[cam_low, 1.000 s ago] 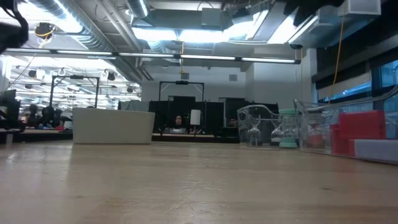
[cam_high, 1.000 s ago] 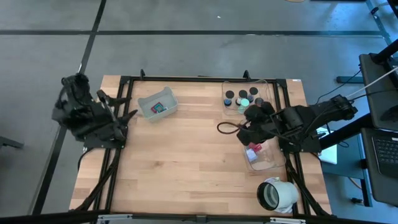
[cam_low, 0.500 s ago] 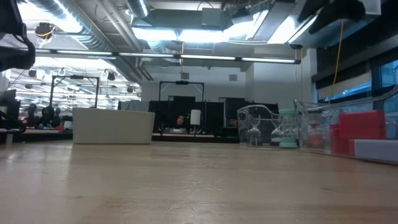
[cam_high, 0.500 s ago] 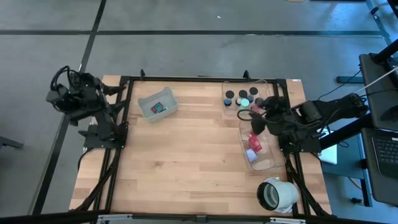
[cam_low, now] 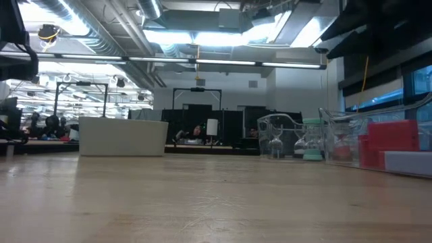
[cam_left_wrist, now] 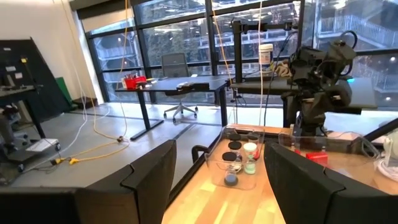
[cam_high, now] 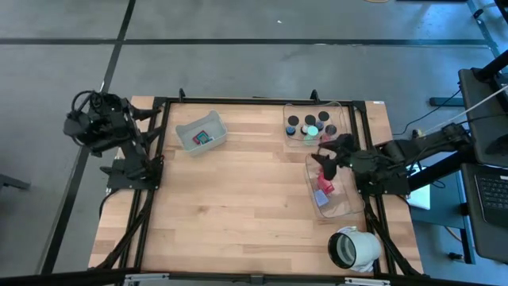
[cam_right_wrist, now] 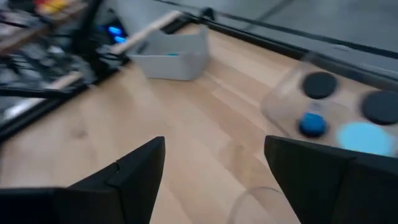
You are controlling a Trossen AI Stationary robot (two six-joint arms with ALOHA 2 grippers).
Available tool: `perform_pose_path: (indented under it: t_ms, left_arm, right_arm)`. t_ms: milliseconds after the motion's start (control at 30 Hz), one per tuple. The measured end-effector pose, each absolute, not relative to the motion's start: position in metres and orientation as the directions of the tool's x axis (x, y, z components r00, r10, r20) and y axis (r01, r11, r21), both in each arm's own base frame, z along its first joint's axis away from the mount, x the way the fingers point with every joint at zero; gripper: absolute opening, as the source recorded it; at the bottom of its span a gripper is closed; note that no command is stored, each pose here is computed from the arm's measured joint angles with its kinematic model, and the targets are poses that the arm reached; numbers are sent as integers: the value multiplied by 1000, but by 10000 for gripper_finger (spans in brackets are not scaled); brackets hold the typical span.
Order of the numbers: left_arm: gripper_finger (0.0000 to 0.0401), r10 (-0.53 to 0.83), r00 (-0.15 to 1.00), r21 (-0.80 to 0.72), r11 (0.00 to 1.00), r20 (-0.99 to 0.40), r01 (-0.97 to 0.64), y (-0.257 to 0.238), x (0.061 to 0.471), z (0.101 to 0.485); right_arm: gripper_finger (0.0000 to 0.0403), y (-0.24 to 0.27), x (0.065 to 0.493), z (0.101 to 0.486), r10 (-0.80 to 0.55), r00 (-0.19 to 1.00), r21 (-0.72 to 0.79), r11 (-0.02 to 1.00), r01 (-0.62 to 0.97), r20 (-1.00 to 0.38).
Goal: Pick & Place Office items
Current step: Return to Home Position
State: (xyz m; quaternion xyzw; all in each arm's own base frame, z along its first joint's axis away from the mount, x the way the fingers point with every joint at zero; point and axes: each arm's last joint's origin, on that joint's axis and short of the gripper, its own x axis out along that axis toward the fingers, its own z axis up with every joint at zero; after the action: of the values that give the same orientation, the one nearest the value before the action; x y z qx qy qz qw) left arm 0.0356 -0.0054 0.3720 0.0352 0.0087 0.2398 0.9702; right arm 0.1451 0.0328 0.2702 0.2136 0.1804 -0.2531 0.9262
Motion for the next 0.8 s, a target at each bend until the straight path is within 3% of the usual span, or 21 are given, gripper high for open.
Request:
perform_pose_path:
  t_ms: [300,800]
  left_arm:
    - [239,466,885,80,882,0,-465,-6,36,371]
    - [239,466,885,78,882,0,-465,-6,36,371]
  right_arm:
    - [279,35,143,239,-222,949,348,892,290,-223]
    - [279,29,127,192,-232,968,357,899,252,-98]
